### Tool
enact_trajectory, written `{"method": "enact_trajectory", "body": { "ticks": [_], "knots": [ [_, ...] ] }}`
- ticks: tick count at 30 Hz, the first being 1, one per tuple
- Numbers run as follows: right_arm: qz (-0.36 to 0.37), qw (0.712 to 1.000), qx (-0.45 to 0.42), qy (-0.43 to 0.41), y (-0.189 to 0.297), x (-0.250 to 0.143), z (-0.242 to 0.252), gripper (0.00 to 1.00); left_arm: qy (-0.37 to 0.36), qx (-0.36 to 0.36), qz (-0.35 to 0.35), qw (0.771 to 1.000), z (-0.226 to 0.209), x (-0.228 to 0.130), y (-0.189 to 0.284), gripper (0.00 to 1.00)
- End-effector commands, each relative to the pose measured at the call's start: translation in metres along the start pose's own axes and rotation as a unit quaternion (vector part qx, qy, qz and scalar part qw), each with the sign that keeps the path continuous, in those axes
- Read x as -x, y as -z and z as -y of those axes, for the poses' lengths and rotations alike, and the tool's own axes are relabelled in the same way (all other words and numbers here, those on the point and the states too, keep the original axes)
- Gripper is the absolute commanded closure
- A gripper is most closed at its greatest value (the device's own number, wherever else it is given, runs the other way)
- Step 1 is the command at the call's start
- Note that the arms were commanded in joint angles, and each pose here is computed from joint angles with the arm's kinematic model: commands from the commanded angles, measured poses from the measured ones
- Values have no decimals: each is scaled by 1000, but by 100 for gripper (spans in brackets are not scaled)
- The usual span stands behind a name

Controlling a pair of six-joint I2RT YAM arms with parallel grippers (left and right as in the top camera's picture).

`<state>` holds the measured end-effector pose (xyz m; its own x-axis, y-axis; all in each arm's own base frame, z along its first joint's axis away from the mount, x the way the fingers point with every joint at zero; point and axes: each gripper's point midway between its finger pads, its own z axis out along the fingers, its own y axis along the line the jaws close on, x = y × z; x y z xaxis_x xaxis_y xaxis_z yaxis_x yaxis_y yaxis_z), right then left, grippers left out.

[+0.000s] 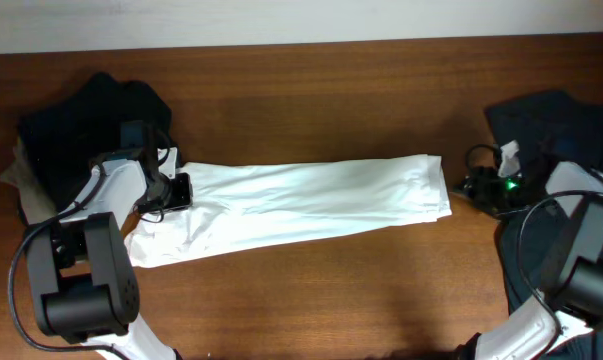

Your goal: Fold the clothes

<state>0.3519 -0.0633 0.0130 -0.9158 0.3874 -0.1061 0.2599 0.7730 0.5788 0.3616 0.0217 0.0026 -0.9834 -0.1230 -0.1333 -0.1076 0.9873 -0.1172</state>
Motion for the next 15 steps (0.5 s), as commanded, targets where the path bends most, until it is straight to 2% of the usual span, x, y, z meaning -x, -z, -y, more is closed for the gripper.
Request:
{"method": "enact_trajectory", "body": {
  "ticks": [1, 3, 6, 8, 9, 12, 15],
  "knots": [
    [-75, 995, 19, 56, -45, -30, -3, 35, 1, -34, -16, 999, 5, -10, -8, 54],
    [-105, 992, 23, 72, -62, -43, -6, 34, -18, -100, -7, 995, 28, -6, -1, 50],
    [-137, 985, 38, 97, -76, -58, -16, 38, -31, -107, 39, 993, 35, 16, 40, 50],
    [-143, 984, 47, 97, -77, -61, -22, 71, -49, -104, 101, 988, 41, 33, 85, 49],
    [-146, 986, 43, 73, -73, -59, -22, 96, -56, -103, 126, 985, 43, 36, 104, 47],
    [-130, 990, 38, 41, -33, -27, -33, 96, -74, -97, 197, 973, 49, 36, 160, 47],
    [-59, 996, -18, 66, 49, 20, -49, 96, -85, -94, 240, 962, 54, 25, 201, 47]
  ]
}}
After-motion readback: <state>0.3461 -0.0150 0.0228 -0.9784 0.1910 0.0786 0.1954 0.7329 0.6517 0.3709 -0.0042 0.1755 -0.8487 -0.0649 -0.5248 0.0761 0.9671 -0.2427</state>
